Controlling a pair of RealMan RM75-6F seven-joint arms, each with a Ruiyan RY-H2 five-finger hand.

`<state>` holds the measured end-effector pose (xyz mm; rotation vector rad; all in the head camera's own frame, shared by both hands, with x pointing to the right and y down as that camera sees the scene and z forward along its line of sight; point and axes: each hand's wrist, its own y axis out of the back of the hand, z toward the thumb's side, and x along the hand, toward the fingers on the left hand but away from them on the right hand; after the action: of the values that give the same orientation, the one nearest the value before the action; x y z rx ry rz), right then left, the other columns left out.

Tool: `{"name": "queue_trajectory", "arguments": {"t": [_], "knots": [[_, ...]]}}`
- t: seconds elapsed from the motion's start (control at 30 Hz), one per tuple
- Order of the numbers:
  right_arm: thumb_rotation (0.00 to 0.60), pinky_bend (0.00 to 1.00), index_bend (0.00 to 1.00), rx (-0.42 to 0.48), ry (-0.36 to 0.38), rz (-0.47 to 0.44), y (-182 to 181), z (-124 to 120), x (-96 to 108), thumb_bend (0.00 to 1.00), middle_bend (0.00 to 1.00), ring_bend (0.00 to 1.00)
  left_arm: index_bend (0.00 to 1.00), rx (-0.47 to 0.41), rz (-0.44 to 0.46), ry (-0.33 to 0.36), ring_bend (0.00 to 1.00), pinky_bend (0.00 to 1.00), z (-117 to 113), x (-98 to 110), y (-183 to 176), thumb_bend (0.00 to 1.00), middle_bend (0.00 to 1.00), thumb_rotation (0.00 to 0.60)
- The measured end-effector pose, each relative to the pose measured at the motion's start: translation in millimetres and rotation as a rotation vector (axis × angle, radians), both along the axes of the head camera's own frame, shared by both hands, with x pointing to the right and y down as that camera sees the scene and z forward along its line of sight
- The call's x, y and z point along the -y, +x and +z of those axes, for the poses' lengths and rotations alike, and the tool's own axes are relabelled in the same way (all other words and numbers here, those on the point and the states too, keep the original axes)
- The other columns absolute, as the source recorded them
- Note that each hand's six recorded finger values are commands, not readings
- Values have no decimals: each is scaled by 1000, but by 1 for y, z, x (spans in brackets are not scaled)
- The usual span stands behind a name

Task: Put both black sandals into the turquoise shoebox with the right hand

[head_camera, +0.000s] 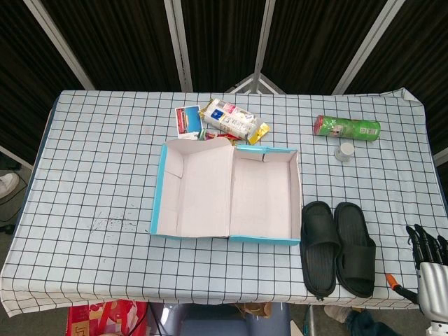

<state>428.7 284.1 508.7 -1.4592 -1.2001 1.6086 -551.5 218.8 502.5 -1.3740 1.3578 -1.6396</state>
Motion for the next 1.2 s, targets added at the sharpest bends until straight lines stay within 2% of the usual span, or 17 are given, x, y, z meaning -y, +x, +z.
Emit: {"name": "queue_trajectory", "arguments": {"t": [0.3, 0.47, 0.53, 0.67, 0.93, 1.2], "knots": [[600, 43, 86, 64, -29, 32, -6, 5, -2, 191, 75, 114, 135, 3, 12, 4, 0, 92, -1, -1, 4, 373, 43, 600], [600, 35, 86, 119, -103, 29, -13, 17, 7, 106, 75, 114, 135, 13, -10, 1, 0, 92, 0, 0, -1, 373, 43, 600], [600, 29, 83, 126, -135, 28, -15, 23, 14, 104, 75, 110, 135, 16, -16, -10, 0, 92, 3, 0, -3, 374, 43, 600], [600, 24, 52, 99, -195, 13, -21, 33, 29, 98, 74, 90, 134, 24, -13, -14, 0, 92, 5, 3, -2, 373, 43, 600], [600, 24, 33, 54, -264, -33, -45, 54, 51, 98, 58, 88, 134, 26, -17, -32, 0, 92, 10, 3, -2, 373, 43, 600], [600, 24, 32, 70, -334, -52, -77, 93, 63, 97, 54, 87, 134, 26, -18, -34, 0, 92, 11, 5, -4, 373, 43, 600]]}}
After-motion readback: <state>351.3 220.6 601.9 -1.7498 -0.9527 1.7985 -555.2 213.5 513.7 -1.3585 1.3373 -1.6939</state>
